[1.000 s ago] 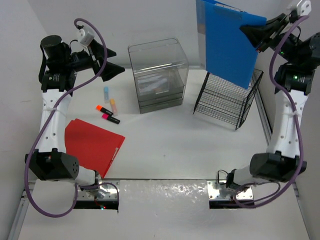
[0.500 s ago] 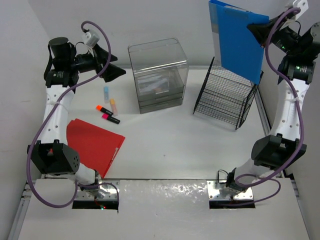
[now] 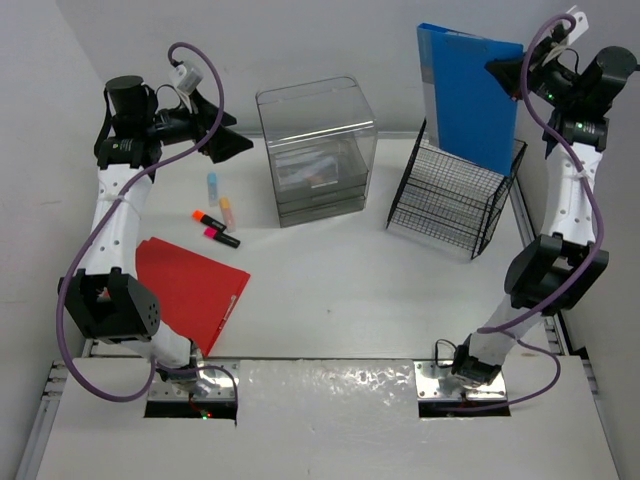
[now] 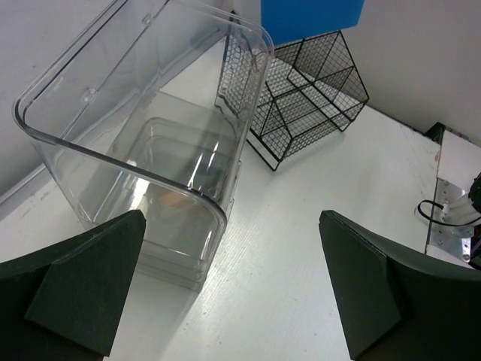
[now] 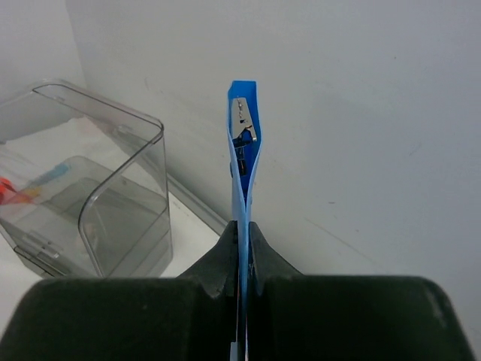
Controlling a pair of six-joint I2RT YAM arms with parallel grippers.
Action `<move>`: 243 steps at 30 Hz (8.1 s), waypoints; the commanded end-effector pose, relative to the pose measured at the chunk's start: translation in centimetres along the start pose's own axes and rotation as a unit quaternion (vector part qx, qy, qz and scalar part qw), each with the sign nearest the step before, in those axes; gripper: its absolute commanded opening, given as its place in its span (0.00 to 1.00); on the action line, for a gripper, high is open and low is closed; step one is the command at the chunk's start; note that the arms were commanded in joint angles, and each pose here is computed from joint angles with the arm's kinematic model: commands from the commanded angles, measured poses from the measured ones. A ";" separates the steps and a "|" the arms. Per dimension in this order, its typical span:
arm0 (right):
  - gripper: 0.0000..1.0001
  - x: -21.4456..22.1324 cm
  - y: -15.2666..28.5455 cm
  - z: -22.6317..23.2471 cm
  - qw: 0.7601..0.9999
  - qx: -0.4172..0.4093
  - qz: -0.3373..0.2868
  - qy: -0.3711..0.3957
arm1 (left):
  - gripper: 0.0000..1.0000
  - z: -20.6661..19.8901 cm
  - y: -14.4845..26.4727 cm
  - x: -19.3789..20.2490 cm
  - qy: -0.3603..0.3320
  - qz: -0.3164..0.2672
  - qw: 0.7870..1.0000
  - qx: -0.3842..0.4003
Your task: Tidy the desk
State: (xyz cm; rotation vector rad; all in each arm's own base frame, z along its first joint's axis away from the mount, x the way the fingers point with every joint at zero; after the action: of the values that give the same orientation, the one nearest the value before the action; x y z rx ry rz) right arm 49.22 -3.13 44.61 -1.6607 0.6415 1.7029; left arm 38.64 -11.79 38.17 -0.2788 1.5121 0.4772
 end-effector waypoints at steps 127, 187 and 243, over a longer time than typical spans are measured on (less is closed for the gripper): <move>0.00 5.3 -0.5 -5.2 0.982 -0.072 -0.162 -0.063 | 0.99 -0.1 -1.0 1.1 -0.022 0.026 0.999 0.007; 0.60 11.5 1.8 -4.8 0.976 0.022 -0.202 -0.081 | 0.99 -1.0 -0.7 1.0 -0.043 0.030 0.998 0.016; 0.13 28.1 10.0 -4.9 0.845 0.493 0.094 -0.188 | 0.99 4.3 2.9 5.2 -0.043 0.170 0.963 -0.207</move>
State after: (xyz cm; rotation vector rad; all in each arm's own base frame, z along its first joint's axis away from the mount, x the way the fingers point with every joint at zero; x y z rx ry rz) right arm 45.98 -9.74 15.33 -0.5349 1.2131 1.3987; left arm 41.78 -7.35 31.59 -0.2817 1.4801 1.0169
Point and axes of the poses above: each gripper's point midway between its finger pads, its own y axis back along the fingers, its own z axis along the line the jaws close on, x = y × z, the point moved 1 cm from there along y, back along the fingers, and after that the axes turned 14 degrees about -y, right-handed, at the moved point
